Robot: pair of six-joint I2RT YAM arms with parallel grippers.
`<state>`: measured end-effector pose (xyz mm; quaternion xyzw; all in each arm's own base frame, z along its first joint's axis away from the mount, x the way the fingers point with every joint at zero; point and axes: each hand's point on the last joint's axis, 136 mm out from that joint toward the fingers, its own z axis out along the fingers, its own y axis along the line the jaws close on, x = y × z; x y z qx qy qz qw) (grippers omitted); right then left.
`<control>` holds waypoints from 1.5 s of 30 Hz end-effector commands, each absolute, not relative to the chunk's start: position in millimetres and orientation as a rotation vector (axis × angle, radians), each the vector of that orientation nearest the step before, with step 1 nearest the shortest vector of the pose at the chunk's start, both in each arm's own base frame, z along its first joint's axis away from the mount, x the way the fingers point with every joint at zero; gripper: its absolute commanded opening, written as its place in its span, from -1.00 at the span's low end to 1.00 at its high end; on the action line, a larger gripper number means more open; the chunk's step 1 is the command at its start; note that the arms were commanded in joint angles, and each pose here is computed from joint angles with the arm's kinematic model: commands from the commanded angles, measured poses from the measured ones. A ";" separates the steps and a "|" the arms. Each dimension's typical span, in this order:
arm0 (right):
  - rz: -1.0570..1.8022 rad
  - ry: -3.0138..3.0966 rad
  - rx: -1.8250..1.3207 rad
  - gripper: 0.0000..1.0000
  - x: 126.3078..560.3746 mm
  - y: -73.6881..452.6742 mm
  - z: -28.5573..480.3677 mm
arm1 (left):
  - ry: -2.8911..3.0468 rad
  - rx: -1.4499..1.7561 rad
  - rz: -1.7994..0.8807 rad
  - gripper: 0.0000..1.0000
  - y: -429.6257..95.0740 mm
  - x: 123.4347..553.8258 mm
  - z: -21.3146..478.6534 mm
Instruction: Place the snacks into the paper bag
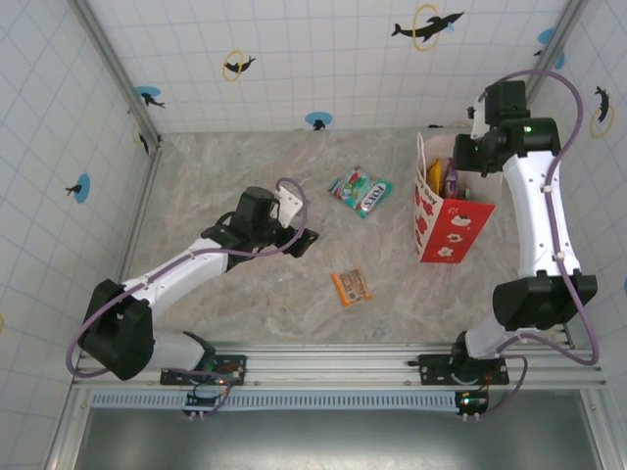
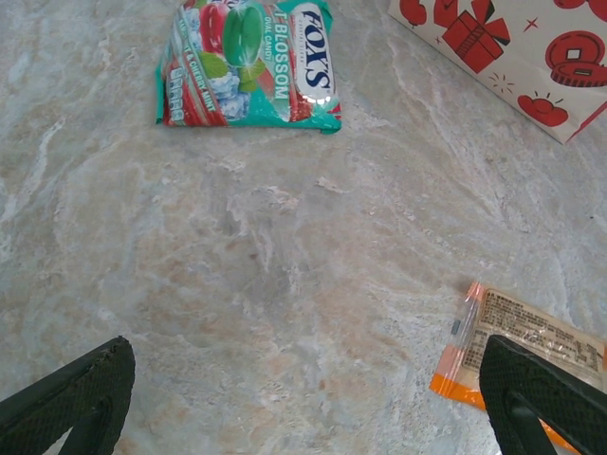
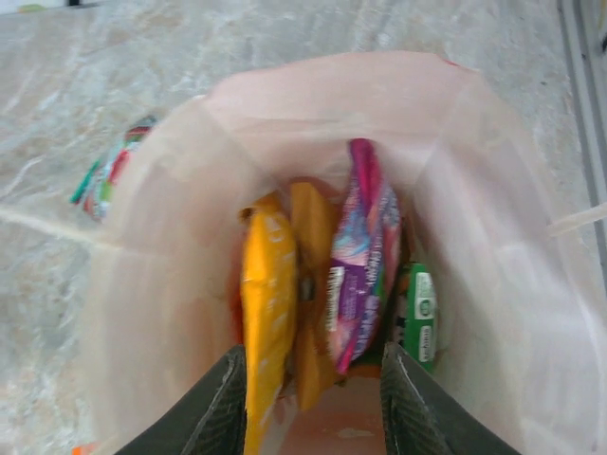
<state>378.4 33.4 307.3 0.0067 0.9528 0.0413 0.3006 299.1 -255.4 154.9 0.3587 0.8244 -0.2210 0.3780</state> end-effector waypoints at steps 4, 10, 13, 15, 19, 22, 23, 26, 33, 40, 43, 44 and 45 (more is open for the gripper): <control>0.233 2.469 -0.022 -0.29 382.9 56.4 309.6 | 2.074 0.910 -0.625 0.90 -266.3 304.7 170.4; 0.261 2.531 -0.042 -0.31 390.7 65.9 278.0 | 2.068 0.899 -0.642 0.90 -267.6 304.5 174.5; 0.319 2.528 -0.060 -0.40 394.2 74.8 271.1 | 2.073 0.900 -0.644 0.90 -267.9 304.3 173.5; 0.372 2.517 -0.079 -0.48 396.7 82.5 269.2 | 2.074 0.901 -0.651 0.90 -268.7 304.0 173.0; 0.414 2.524 -0.091 -0.57 401.3 87.1 258.7 | 2.076 0.900 -0.658 0.89 -269.7 303.6 172.0; 0.371 2.571 -0.067 -0.59 403.7 78.0 240.4 | 2.076 0.897 -0.660 0.89 -269.7 304.1 172.2; 0.349 2.585 -0.056 -0.59 404.1 73.4 234.4 | 2.075 0.898 -0.659 0.89 -269.8 303.7 172.2; 0.277 2.610 -0.003 -0.59 405.9 55.5 220.3 | 2.082 0.899 -0.649 0.89 -268.3 303.7 170.2; 0.023 2.693 0.127 -0.58 401.1 2.3 187.5 | 2.089 0.898 -0.634 0.89 -266.6 304.9 167.6; -0.020 2.749 0.149 -0.58 398.2 -7.0 156.6 | 2.090 0.898 -0.638 0.89 -268.7 306.9 167.8; -0.008 2.777 0.148 -0.58 397.5 -5.5 139.2 | 2.096 0.898 -0.643 0.89 -269.0 306.5 166.4; -0.007 2.790 0.145 -0.55 397.0 -4.9 133.6 | 2.101 0.898 -0.644 0.89 -269.2 305.9 165.3; -0.006 2.804 0.145 -0.52 396.0 -4.4 130.0 | 2.102 0.897 -0.644 0.89 -268.9 306.1 165.2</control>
